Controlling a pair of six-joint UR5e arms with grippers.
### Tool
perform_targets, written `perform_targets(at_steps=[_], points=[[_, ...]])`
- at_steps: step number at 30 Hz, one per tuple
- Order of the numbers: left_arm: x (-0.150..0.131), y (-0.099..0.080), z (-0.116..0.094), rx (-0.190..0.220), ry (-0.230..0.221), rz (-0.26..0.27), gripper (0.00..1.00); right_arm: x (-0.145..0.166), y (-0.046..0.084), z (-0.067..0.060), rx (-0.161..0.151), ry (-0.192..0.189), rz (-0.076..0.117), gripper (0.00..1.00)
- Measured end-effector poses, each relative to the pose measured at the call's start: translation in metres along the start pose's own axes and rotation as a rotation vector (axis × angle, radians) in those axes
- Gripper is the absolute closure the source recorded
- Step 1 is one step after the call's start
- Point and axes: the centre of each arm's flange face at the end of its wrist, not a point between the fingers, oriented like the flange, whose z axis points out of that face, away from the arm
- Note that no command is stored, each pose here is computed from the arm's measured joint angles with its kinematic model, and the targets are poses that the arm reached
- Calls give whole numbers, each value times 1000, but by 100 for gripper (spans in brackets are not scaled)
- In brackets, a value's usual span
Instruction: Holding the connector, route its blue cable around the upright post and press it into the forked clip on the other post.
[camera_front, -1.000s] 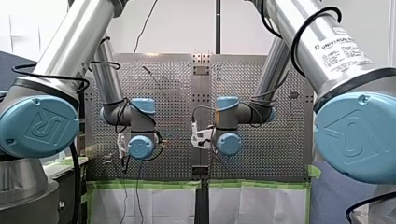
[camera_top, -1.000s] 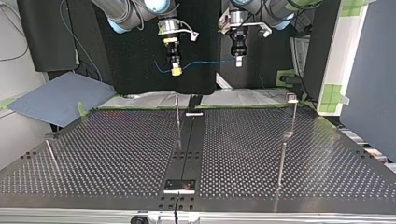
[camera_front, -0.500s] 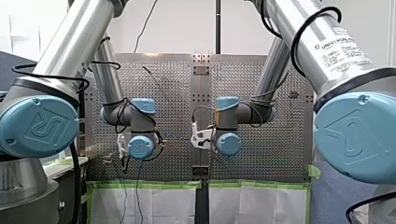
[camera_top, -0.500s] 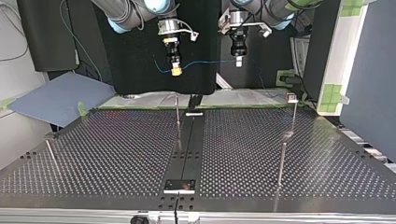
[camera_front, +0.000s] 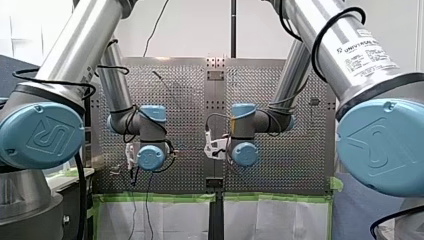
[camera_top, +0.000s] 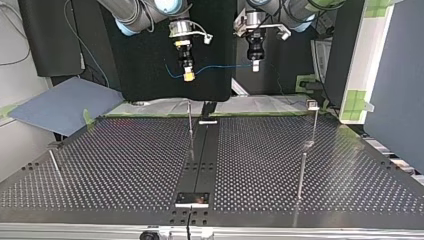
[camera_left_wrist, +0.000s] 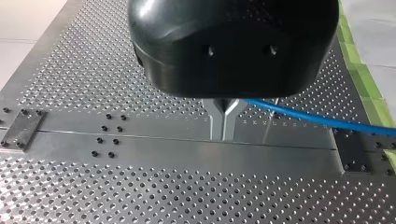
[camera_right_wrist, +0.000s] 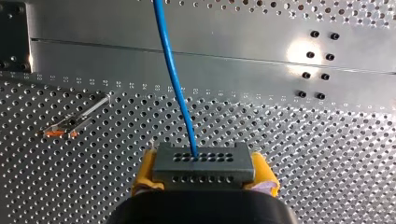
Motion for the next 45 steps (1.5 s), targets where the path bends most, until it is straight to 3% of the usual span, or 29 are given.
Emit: perform_targets(at_steps=[15, 24, 35, 45], points=[[1, 1, 1, -3, 3, 4, 100, 1, 0, 0, 0, 1, -1, 100], [25, 6, -3, -3, 55, 37, 100, 1, 0, 0, 0, 1, -1, 100], [28, 7, -4, -3, 63, 42, 100, 1, 1, 1, -2, 0, -1, 100], [28, 7, -4, -3, 63, 42, 100, -26, 23, 30, -55, -74, -18, 100]])
